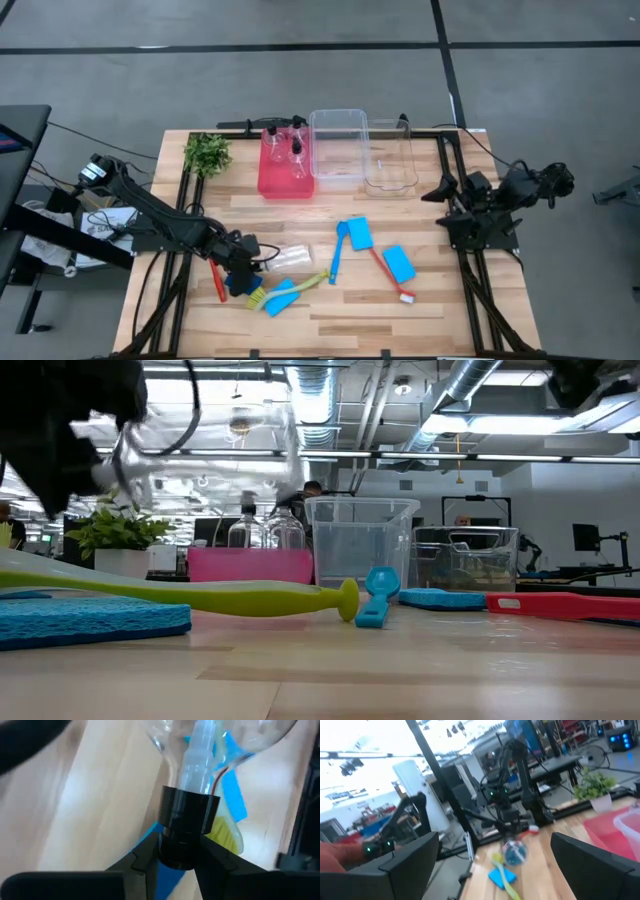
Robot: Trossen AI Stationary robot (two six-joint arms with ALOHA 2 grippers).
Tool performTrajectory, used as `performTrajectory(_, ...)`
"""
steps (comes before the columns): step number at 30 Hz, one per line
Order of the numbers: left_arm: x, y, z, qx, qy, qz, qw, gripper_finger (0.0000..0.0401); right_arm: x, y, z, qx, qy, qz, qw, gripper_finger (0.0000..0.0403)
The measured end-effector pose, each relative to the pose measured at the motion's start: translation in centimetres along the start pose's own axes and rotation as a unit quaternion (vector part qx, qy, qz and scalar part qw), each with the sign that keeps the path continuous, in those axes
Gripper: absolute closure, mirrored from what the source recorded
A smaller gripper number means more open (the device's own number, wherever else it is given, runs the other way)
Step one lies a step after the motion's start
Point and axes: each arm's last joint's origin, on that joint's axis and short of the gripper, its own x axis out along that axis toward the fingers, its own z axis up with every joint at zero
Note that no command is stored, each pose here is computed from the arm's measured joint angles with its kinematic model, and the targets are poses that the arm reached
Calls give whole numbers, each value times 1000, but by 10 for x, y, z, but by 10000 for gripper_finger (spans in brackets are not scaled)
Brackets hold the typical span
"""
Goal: Pick & Place Kitchen Sink Supplies
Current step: Put the transparent dishwashing liquid dispenser into the red bin
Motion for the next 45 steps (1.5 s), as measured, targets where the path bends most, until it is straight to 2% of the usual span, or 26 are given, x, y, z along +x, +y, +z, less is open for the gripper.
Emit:
performTrajectory(6,-5,-4,7,134,-32,18,990,298,0,3,7,-1,-33,15,999,26)
performTrajectory(10,-7,-1,12,218,-53,50,973,298,0,5,12,-22,-61,24,998,26)
performTrajectory(13,-6,4,17,257,-62,77,961,298,1,7,16,-40,-80,29,996,26)
performTrajectory(19,-7,24,34,272,-69,123,952,297,11,10,16,-68,-85,28,994,26)
performTrajectory(27,-11,42,51,298,-58,155,940,297,28,11,7,-84,-43,14,995,26)
performTrajectory(32,3,46,53,324,-19,166,931,297,37,11,1,-114,-21,6,993,26)
performTrajectory(37,26,47,52,339,29,174,924,297,41,11,-1,-119,-10,3,993,26)
performTrajectory(45,38,43,60,341,46,175,923,297,41,11,-1,-119,-12,3,993,26)
